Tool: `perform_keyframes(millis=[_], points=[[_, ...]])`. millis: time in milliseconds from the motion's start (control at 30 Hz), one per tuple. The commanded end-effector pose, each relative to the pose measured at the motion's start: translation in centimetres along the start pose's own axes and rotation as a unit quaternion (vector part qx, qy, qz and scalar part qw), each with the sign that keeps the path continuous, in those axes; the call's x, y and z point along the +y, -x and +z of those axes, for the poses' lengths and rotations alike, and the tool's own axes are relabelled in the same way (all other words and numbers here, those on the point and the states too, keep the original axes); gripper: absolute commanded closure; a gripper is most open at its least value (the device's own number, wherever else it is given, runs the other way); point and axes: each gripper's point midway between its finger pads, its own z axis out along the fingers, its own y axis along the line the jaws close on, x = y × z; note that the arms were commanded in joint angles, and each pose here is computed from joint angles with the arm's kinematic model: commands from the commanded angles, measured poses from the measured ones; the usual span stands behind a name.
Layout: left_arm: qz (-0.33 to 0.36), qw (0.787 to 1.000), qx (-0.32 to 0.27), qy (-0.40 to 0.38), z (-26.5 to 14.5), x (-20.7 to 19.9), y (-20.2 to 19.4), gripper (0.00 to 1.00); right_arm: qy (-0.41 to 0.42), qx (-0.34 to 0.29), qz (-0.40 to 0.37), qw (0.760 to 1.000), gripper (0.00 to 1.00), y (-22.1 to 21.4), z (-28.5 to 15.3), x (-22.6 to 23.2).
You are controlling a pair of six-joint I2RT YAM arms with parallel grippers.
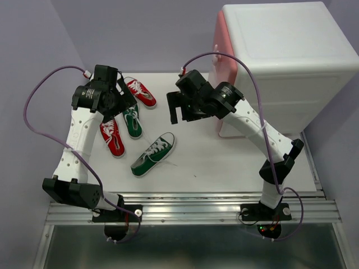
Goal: Place and organize the shoes in the shoe cabinet
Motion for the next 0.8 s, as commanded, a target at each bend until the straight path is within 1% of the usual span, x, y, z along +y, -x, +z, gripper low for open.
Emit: perform_keyframes(millis=[0, 100, 167, 267, 333, 433, 467, 567, 600, 667, 700, 767], points=[[-0.01, 0.999, -0.033, -0.018, -2.3, -0.2, 1.2, 0.01, 0.055, -0.072, 0.017, 0.996, 0.0, 3.6, -1.9, 2.1], [-0.011, 0.999, -0.044, -0.017, -2.7, -0.2, 1.8, 0.01, 0.087, -0.088, -0.016, 0.992, 0.0, 4.4, -2.7, 3.0], [-0.013, 0.999, -0.048, -0.02, -2.8, -0.3, 2.0, 0.01, 0.094, -0.115, -0.031, 0.988, 0.0, 5.7, -3.4, 3.3], [-0.015, 0.998, -0.047, -0.027, -2.7, -0.8, 2.2, 0.01, 0.086, -0.171, -0.024, 0.981, 0.0, 8.3, -5.4, 2.9], [-0.017, 0.998, -0.051, -0.033, -2.7, -1.2, 2.5, 0.01, 0.087, -0.217, -0.006, 0.972, 0.0, 10.5, -7.4, 2.7], [-0.018, 0.997, -0.056, -0.043, -2.8, -1.8, 3.0, 0.01, 0.086, -0.253, 0.001, 0.964, 0.0, 12.4, -8.4, 2.9], [-0.017, 0.997, -0.059, -0.05, -3.0, -2.2, 3.4, 0.01, 0.066, -0.283, 0.018, 0.957, 0.0, 14.0, -9.5, 1.8], [-0.015, 0.996, -0.063, -0.061, -3.0, -3.0, 4.1, 0.01, 0.024, -0.319, 0.016, 0.947, 0.0, 16.3, -9.5, 0.6], [-0.012, 0.996, -0.062, -0.064, -2.7, -3.4, 4.3, 0.01, 0.005, -0.351, 0.022, 0.936, 0.0, 18.2, -10.6, -0.9], [-0.01, 0.995, -0.065, -0.073, -2.9, -4.0, 4.7, 0.01, -0.011, -0.375, 0.033, 0.926, 0.0, 20.1, -10.7, -2.6], [-0.01, 0.995, -0.067, -0.078, -2.9, -4.3, 4.9, 0.01, -0.029, -0.388, 0.051, 0.92, 0.0, 21.4, -10.7, -4.8], [-0.006, 0.994, -0.062, -0.085, -2.5, -4.9, 4.8, 0.01, -0.018, -0.417, 0.07, 0.906, 0.0, 23.4, -11.4, -6.0]])
